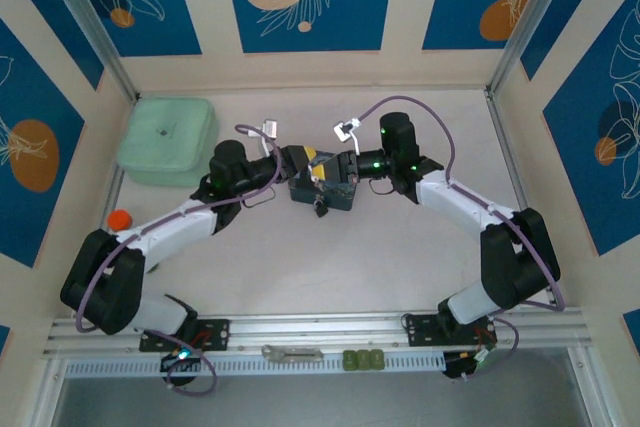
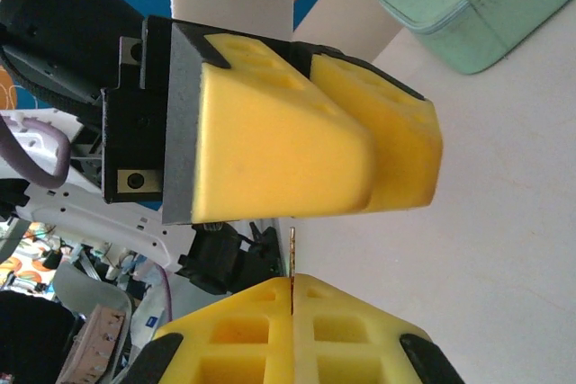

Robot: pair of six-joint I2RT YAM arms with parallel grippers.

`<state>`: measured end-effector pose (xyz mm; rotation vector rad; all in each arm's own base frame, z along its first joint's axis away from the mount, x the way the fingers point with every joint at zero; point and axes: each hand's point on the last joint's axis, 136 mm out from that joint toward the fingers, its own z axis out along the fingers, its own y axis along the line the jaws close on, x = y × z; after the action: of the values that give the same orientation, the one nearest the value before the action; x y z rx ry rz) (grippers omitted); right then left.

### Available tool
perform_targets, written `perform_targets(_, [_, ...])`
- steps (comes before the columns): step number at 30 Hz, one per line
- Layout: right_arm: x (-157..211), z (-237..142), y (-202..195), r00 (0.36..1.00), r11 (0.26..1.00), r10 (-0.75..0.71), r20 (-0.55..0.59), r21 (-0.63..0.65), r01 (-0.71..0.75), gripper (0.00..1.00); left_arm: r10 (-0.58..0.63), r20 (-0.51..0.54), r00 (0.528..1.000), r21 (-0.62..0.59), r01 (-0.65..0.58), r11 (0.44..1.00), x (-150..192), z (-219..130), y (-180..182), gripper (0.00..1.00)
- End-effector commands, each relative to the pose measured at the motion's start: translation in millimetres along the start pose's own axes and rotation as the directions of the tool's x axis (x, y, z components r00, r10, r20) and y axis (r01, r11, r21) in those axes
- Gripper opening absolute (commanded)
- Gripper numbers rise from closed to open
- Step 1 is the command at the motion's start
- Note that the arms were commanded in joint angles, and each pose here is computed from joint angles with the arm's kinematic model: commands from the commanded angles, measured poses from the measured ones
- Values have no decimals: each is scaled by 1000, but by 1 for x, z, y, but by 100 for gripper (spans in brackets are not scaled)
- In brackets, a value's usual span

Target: Unlock a padlock with a key

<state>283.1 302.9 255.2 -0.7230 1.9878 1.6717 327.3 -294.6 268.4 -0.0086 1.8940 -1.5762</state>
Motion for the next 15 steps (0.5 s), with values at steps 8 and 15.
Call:
perform_targets(8, [-8,-6,-10,999,999,37,28,-13,-36,0,40,-38,998,99,-36,994,9,0,-25,32])
perform_targets(15, [-6,-4,-12,999,999,46,18,-15,-46,0,43,-40,998,99,-39,994,10,2,-26,1])
